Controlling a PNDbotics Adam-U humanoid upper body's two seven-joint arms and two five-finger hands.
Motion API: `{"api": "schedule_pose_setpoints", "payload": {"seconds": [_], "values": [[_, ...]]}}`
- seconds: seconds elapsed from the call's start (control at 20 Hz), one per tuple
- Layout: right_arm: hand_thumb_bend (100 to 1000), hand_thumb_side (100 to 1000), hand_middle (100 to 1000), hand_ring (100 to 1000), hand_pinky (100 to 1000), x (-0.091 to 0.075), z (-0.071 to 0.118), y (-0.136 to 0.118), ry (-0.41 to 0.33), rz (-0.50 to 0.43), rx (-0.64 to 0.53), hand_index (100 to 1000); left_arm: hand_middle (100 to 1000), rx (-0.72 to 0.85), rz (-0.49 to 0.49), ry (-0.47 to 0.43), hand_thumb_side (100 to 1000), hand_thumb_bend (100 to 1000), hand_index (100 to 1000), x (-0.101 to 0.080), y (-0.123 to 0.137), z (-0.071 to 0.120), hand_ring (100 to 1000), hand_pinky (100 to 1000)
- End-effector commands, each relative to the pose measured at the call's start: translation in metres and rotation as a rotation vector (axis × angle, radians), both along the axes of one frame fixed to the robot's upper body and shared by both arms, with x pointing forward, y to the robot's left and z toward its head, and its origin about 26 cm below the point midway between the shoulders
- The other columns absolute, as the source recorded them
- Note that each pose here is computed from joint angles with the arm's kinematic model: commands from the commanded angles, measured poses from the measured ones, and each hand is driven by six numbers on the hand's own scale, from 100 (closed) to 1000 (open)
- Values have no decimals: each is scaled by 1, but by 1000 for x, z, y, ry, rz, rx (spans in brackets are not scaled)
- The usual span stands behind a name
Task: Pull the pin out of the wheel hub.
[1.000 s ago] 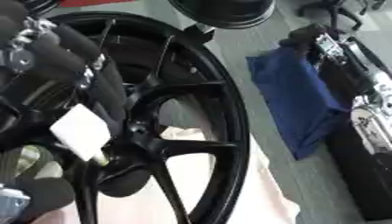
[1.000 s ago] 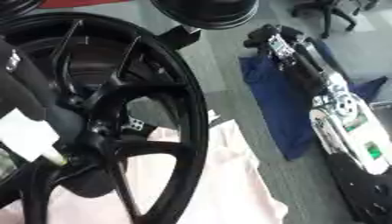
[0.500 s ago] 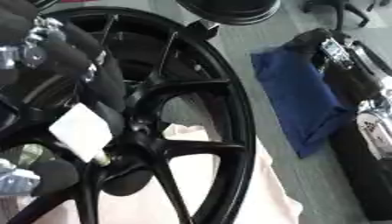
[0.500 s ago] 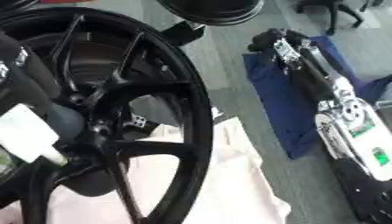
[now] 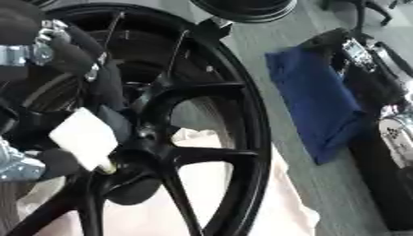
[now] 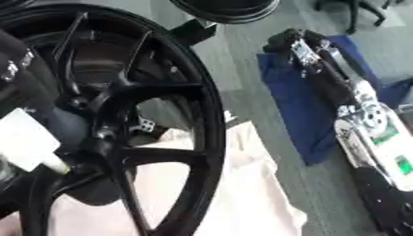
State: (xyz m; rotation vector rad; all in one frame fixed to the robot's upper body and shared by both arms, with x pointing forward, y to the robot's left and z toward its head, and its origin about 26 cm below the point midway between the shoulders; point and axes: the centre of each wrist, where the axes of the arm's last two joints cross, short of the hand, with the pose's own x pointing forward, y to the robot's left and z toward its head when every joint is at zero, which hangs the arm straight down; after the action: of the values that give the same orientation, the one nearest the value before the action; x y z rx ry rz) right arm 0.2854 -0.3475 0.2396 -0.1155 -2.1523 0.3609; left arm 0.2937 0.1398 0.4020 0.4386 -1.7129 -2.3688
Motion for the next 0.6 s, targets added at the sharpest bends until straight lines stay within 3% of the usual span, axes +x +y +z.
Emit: {"api": "schedule_pose_setpoints", "payload": {"seconds": [0.05,0.45,0.6], "values": [[100,641,373,801,1000,-3,9,2,-29,7,-23,675,769,2,13,-16,172,371,813,2,3,5,751,834],[100,643,373,801,1000,-3,7,2,-25,8,-16,675,801,11,18,12,211,465,851,10,4,0,769,847],[100,642,373,802,1000,-3,7,2,-25,10,-14,675,779,12,34,15,218,462,846,15,4,-1,763,844]]}}
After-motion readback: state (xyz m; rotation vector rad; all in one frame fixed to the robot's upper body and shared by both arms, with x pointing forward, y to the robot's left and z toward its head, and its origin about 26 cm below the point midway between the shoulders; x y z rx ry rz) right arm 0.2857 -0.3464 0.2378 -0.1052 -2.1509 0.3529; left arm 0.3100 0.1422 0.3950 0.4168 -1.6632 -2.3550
